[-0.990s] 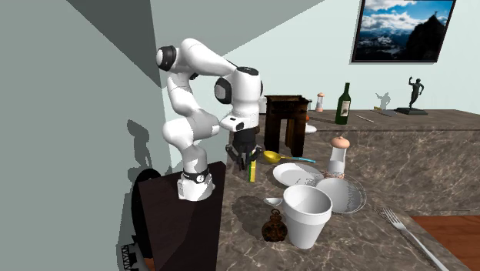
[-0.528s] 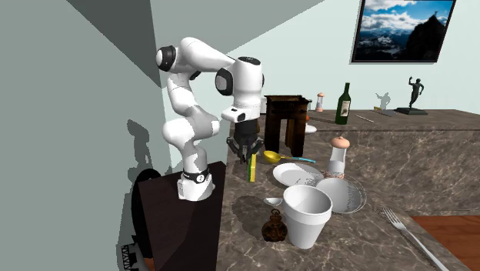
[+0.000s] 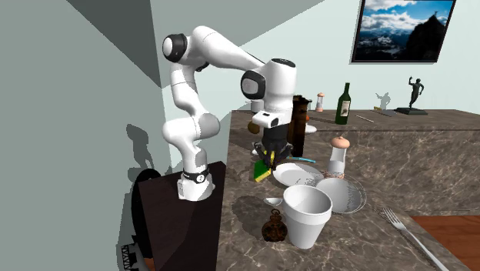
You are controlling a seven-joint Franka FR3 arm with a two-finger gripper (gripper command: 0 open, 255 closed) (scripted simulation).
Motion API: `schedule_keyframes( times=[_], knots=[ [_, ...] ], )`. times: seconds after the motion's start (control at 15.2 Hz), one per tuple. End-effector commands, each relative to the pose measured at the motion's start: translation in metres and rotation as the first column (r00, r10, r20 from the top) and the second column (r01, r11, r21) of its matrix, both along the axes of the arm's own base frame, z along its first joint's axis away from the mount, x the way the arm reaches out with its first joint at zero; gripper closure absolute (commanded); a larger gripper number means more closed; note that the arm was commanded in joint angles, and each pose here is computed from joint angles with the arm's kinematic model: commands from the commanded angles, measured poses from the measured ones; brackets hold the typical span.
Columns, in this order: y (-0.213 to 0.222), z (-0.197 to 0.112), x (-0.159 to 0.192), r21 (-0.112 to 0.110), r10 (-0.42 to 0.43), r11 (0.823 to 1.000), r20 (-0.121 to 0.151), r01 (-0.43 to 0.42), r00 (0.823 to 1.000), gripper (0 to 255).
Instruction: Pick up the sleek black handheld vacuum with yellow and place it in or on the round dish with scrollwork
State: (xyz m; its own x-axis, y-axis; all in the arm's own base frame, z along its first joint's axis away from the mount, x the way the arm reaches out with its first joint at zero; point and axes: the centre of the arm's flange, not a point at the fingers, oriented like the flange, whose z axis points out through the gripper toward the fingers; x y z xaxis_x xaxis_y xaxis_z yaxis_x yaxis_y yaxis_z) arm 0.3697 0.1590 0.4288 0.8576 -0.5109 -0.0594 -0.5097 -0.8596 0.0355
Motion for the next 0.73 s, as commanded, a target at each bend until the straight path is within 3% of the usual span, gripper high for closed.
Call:
schedule_keyframes(
  times=[0.0, 0.66],
  knots=[
    [0.016, -0.001, 0.021, 0.001, 0.0, 1.0, 0.0, 0.0, 1.0, 255],
    [0.098, -0.011, 0.124, 0.001, 0.0, 1.0, 0.0, 0.0, 1.0, 255]
  ],
)
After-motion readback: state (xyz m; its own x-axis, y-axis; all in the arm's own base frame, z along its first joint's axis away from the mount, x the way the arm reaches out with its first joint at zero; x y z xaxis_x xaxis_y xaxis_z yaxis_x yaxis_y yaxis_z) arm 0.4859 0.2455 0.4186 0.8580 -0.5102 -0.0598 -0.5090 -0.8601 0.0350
